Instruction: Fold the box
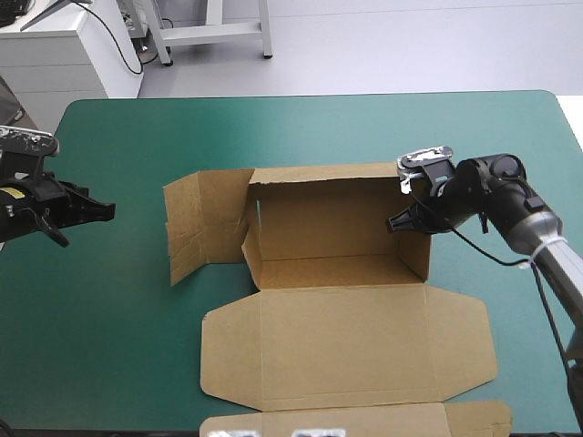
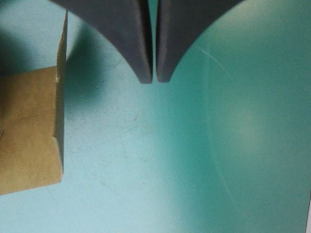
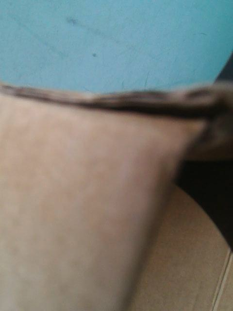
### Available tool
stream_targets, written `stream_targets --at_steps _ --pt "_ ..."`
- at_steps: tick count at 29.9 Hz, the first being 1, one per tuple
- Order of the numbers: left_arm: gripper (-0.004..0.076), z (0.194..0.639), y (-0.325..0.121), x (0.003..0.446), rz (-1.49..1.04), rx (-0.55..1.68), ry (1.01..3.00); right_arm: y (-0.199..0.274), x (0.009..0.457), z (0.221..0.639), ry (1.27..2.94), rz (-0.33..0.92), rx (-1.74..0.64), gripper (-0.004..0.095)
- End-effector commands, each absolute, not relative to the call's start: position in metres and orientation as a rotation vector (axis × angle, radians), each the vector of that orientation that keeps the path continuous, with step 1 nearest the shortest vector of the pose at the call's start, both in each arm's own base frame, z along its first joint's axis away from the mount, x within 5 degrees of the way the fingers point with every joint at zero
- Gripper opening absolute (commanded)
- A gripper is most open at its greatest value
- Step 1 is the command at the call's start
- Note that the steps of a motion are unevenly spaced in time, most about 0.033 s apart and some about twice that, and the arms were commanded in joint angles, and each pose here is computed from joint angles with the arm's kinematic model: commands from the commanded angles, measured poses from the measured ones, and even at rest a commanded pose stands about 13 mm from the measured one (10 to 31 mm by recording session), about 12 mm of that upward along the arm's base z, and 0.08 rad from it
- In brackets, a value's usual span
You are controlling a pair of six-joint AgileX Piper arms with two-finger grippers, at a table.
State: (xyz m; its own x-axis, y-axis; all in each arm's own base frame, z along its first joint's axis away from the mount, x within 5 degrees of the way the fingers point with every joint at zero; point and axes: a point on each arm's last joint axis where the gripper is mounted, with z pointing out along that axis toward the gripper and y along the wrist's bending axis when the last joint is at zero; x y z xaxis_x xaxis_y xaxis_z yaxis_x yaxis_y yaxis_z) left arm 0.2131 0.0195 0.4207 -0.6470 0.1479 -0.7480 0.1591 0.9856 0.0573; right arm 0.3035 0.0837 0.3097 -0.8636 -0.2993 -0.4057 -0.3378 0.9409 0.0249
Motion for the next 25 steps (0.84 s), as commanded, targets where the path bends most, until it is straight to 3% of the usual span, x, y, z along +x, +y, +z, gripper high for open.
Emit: stream_targets --at_steps 1,8,11,14,21,25 --pt "0.0004 0.437 0.017 0.209 -0.016 0.196 2.183 0.085 0.321 0.319 2.696 0.099 -0.502 -0.0019" --pt "-0.0008 0.437 0.017 0.209 -0.016 0.196 2.183 0.095 0.366 0.319 2.669 0.098 -0.464 -0.0013" --pt "-0.0008 0.437 0.017 0.209 -0.016 0.196 2.183 0.098 0.377 0.316 2.667 0.100 -0.464 0.0043" --pt "-0.0008 0.437 0.016 0.209 -0.033 0.193 2.179 0.100 0.384 0.313 2.665 0.104 -0.462 0.0190" --pt "-0.0008 0.438 0.015 0.209 -0.045 0.199 2.175 0.100 0.391 0.319 2.587 0.074 -0.463 0.0665" --pt "-0.0008 0.438 0.015 0.209 -0.045 0.199 2.175 0.098 0.390 0.329 2.576 0.056 -0.467 0.0696"
